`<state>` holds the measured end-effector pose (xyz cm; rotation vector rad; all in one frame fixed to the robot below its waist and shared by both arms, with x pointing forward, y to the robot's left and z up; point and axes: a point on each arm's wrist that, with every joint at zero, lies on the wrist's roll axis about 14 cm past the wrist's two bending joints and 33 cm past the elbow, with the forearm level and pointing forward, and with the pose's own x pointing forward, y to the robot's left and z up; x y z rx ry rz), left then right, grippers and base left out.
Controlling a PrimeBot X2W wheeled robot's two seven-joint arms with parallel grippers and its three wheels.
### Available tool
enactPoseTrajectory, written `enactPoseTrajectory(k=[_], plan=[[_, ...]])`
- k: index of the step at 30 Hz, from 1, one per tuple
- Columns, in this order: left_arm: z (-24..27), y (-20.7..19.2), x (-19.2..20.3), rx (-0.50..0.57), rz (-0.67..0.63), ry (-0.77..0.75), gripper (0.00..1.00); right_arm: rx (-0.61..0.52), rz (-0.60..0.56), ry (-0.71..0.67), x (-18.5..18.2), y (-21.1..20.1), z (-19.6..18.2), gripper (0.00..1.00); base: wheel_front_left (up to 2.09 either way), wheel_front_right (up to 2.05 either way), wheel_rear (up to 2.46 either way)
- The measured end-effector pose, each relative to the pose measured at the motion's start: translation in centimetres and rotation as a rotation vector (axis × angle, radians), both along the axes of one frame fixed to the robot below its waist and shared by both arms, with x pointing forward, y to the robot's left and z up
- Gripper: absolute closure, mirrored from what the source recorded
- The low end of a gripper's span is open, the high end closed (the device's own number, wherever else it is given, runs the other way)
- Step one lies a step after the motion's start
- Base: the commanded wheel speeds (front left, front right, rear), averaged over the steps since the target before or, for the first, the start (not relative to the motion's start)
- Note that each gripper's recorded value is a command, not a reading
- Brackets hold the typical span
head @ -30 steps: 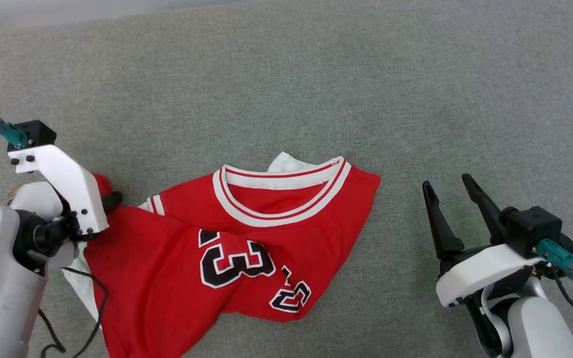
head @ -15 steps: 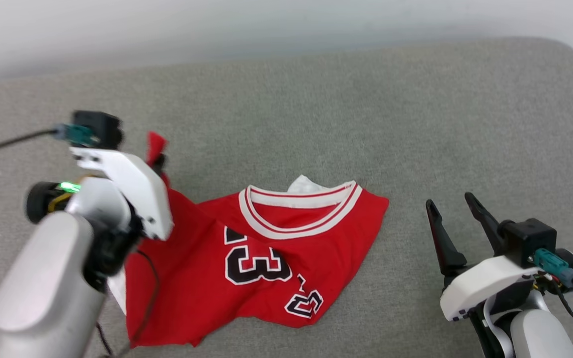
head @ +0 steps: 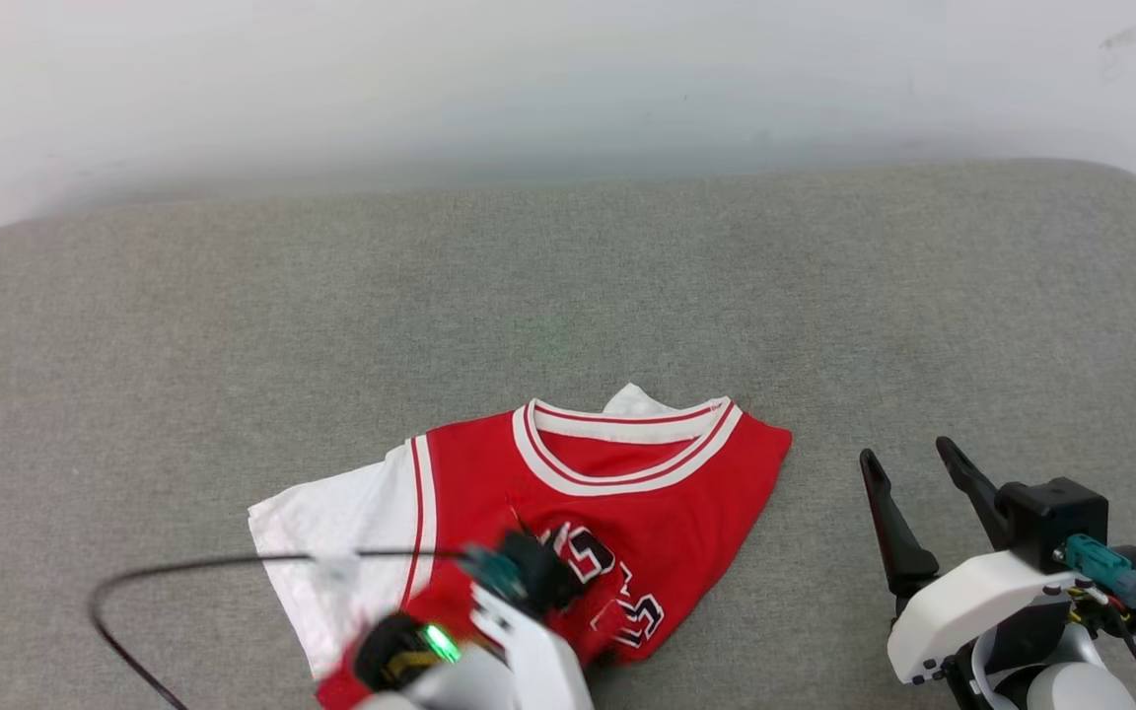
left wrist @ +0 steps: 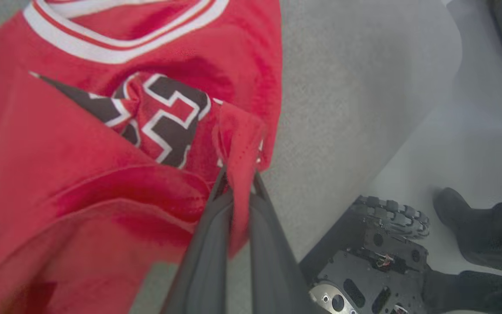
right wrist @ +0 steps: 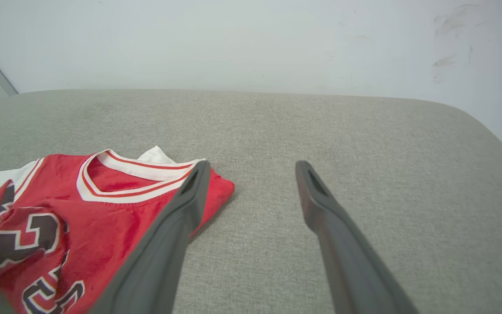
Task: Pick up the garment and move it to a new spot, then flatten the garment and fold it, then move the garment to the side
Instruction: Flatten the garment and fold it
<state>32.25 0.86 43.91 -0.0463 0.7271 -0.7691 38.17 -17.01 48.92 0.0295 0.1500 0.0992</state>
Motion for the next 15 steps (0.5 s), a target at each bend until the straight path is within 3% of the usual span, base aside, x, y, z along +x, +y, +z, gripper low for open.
enactPoseTrajectory(k=[3,4,5,6,10,15], plan=[[-2.1,-2.1,-3.6,-0.006,-0.077,0.101,1.0,-0.001,0.002,-0.001,-0.2,0.0,0.2,0.0,0.0,0.0,0.0],[-2.8,-2.7,-4.7,-0.009,-0.094,0.141,0.81,-0.001,0.001,-0.003,-0.3,0.0,0.3,0.0,0.0,0.0,0.0],[-3.7,-3.1,-5.8,0.009,-0.122,0.171,0.52,-0.001,0.001,-0.004,-0.4,0.0,0.3,0.0,0.0,0.0,0.0],[-4.3,-3.4,-6.5,0.014,-0.139,0.189,0.0,0.0,0.001,-0.004,-0.5,0.0,0.3,0.0,0.0,0.0,0.0],[-5.2,-4.1,-6.8,0.006,-0.132,0.189,0.0,0.0,-0.01,-0.004,-0.9,-0.3,0.5,0.0,0.0,0.0,0.0],[-2.4,-4.9,-3.6,-0.076,-0.084,0.012,0.0,-0.005,-0.022,-0.008,-1.5,-0.7,0.7,0.0,0.0,0.0,0.0]])
